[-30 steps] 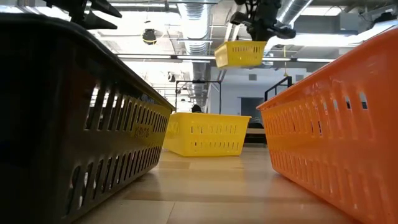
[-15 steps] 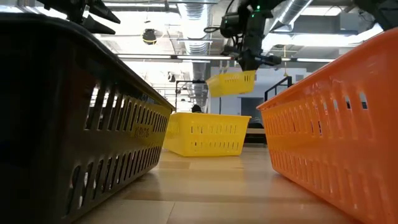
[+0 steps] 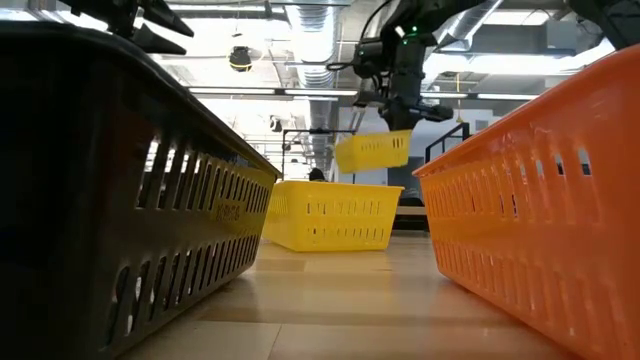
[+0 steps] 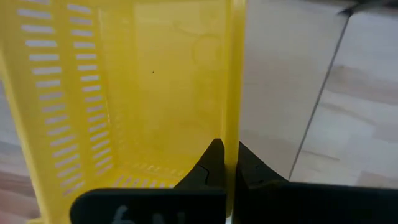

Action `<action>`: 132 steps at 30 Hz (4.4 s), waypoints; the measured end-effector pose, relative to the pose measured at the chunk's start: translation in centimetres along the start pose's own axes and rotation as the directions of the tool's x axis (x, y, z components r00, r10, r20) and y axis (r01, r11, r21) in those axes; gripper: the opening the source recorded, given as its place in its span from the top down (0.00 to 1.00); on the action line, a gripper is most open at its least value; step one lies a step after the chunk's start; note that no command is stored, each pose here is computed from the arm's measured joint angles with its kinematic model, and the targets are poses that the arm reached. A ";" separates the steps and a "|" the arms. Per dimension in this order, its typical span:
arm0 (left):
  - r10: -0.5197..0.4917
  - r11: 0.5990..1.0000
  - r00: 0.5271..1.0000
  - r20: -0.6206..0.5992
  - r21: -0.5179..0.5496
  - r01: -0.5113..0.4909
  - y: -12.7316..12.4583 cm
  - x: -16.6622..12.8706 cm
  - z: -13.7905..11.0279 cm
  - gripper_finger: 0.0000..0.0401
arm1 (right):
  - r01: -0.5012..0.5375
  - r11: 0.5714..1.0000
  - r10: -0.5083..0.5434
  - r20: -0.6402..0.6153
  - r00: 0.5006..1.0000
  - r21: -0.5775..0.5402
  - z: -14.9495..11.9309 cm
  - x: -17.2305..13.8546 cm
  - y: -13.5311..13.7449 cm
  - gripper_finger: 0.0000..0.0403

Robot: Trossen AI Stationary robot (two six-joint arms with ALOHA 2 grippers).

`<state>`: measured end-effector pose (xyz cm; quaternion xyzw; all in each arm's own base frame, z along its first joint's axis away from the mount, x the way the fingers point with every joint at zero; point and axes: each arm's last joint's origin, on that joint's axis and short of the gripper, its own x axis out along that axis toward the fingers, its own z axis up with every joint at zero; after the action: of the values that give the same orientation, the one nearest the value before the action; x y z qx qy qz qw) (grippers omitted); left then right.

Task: Stack baskets on shelf by color
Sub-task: Put the top right yellow basket on the shelf

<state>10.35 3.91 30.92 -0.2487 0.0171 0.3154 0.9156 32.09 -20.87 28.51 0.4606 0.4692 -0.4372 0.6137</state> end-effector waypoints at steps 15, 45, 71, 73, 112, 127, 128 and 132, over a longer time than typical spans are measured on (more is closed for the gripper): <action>-0.015 1.000 1.000 -0.010 0.003 0.015 0.0 0.0 0.0 0.61 | 0.000 0.998 0.002 -0.019 1.000 0.062 -0.5 3.2 -0.5 0.99; -0.035 0.999 0.999 -0.022 0.002 0.035 -0.1 0.0 -0.1 0.61 | -0.149 0.989 0.150 0.039 0.988 -0.023 -1.8 3.6 2.9 0.99; -0.030 1.000 0.999 -0.018 -0.007 0.030 -0.1 0.0 -0.1 0.61 | 0.017 0.998 -0.010 -0.105 0.994 0.068 0.2 7.3 -3.8 0.99; -0.030 1.000 0.999 -0.018 -0.007 0.030 -0.1 0.0 -0.1 0.61 | 0.033 0.998 -0.026 -0.113 0.993 0.061 0.3 7.1 -4.2 0.99; -0.031 0.999 0.999 -0.019 -0.007 0.031 -0.1 0.0 -0.1 0.61 | 0.154 0.988 -0.150 -0.137 0.979 0.017 -0.5 7.0 -4.8 0.91; -0.031 0.999 0.999 -0.019 -0.010 0.031 -0.1 0.0 -0.1 0.61 | 0.171 0.984 -0.173 -0.044 0.984 -0.045 -0.3 5.7 -3.4 0.61; -0.032 0.999 0.999 -0.019 -0.010 0.031 -0.1 0.0 -0.1 0.61 | 0.163 0.986 -0.165 -0.035 0.986 -0.044 -0.2 5.4 -3.2 0.60; -0.032 0.999 0.999 -0.019 -0.010 0.032 -0.1 0.0 -0.1 0.61 | 0.119 0.990 -0.118 0.016 0.993 -0.073 0.5 4.0 -2.3 0.56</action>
<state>10.40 3.82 30.92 -0.2564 0.0202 0.2986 0.9191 30.61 -22.19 24.31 0.4066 0.5079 -0.4578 0.6060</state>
